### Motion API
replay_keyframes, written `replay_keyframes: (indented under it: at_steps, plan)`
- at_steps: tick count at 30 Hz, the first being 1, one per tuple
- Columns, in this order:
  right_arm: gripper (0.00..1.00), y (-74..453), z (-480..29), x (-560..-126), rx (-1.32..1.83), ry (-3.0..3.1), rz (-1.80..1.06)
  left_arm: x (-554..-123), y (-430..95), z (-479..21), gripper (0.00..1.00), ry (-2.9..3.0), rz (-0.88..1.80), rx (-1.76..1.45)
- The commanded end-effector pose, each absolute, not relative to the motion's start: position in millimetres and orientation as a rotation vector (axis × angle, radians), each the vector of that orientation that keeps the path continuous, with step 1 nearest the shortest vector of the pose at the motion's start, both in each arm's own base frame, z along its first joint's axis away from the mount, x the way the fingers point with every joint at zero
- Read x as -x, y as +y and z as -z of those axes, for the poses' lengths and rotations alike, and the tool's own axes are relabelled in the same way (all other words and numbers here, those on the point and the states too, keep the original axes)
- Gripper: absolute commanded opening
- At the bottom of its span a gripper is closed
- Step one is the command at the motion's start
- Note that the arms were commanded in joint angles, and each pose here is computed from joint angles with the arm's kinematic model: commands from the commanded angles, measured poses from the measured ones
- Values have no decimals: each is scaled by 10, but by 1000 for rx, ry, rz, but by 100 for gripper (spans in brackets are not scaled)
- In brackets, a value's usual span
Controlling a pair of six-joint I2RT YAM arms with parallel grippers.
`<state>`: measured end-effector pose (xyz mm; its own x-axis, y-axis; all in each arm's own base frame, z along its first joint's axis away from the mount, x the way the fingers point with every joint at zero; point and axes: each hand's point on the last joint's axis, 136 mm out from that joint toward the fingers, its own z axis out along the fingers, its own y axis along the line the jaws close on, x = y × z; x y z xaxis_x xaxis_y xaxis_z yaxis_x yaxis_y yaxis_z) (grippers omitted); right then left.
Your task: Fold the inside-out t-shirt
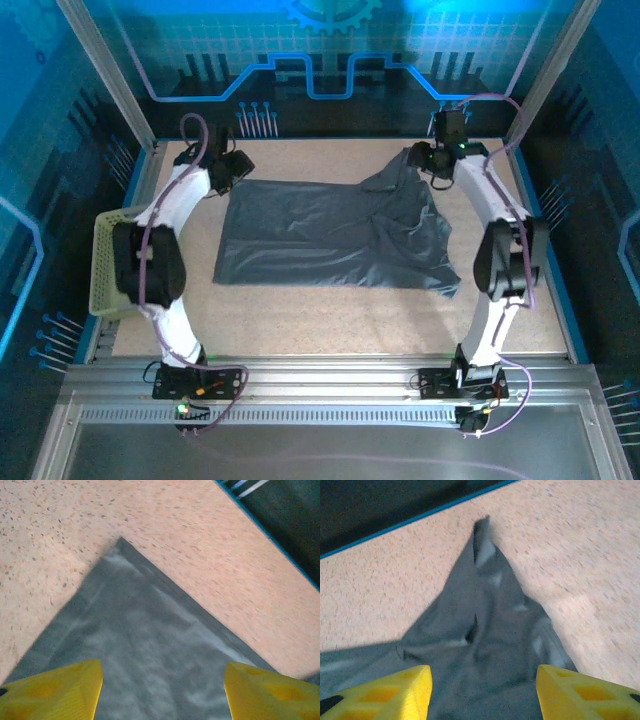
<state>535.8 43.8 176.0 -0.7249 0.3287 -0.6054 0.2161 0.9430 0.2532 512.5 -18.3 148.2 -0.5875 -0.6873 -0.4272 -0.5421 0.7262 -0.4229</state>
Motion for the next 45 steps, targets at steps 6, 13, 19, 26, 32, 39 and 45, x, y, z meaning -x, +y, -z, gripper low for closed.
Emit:
replay_keyframes:
  at_steps: [6,13,19,26,32,39,45]
  plan:
    - [58,522,-1126,-6172,-306,2458,-292,-5653,23,-797,66,2407,270,993]
    - [58,359,-753,-6660,-407,2441,-299,-5917,103,-486,66,2432,244,977]
    - [57,285,-463,-6792,-509,2406,-399,-5949,217,-329,65,2448,197,1000]
    - [57,383,-299,-6842,-508,2404,-433,-5973,296,-254,60,2460,151,1000]
    - [56,402,-103,-6809,-564,2429,-451,-5956,307,-136,52,2487,143,1022]
    - [44,550,-46,-6862,-560,2411,-540,-5933,298,-110,39,2494,156,1051]
    - [30,680,-113,-6936,-509,2376,-580,-5915,338,-69,26,2497,166,1075]
